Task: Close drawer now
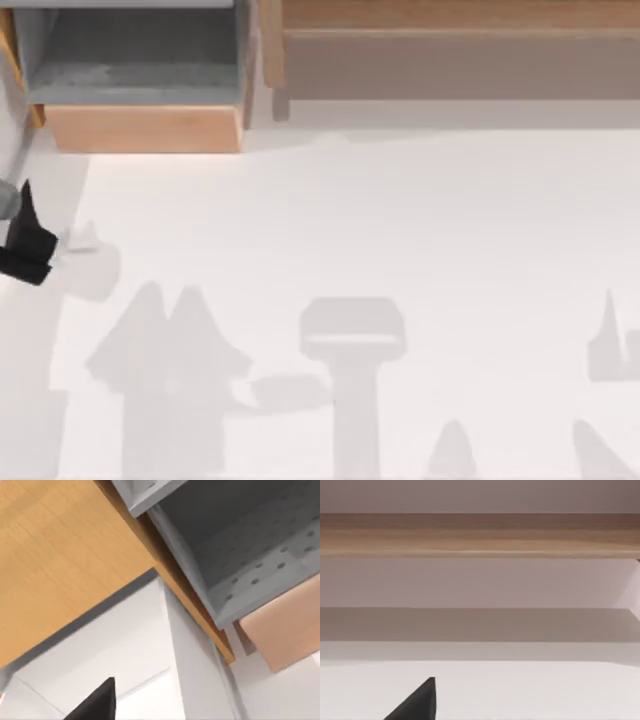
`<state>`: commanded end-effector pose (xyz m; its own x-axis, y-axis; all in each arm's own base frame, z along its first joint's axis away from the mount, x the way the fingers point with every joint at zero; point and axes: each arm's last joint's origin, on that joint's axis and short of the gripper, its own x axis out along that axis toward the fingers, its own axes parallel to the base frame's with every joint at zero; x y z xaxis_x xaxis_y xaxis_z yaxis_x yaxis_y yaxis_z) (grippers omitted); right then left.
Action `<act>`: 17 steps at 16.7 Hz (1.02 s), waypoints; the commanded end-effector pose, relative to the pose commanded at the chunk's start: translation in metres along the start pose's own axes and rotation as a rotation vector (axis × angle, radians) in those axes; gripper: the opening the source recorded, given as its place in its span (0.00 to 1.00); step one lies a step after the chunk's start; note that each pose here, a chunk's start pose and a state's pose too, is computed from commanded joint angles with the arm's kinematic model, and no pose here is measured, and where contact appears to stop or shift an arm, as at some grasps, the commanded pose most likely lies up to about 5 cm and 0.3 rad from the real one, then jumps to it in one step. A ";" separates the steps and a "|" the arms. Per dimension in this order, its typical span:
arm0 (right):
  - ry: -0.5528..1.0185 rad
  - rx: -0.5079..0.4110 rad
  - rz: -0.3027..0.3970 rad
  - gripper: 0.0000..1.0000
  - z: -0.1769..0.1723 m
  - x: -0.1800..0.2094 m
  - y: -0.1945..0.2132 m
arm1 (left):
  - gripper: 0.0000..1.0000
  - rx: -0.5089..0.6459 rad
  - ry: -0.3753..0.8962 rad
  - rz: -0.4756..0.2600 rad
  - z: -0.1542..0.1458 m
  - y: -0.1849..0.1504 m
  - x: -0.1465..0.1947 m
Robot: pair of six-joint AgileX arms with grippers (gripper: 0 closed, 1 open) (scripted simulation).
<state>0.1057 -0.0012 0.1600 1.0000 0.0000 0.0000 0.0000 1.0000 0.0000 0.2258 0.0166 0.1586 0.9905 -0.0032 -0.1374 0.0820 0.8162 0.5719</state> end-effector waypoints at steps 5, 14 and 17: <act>0.000 0.000 0.000 1.00 0.000 0.000 0.000 | 1.00 0.369 0.009 0.001 -0.065 0.037 0.014; 0.000 0.000 0.000 1.00 0.000 0.000 0.000 | 1.00 0.925 -0.077 0.111 -0.139 0.090 0.012; 0.000 0.000 0.000 1.00 0.000 0.000 0.000 | 1.00 0.955 -0.081 0.119 -0.142 0.093 0.012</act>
<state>0.1057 -0.0012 0.1600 1.0000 0.0000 0.0000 0.0000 1.0000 0.0000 0.2294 0.1746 0.0951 0.9998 -0.0200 0.0000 0.0000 -0.0003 1.0000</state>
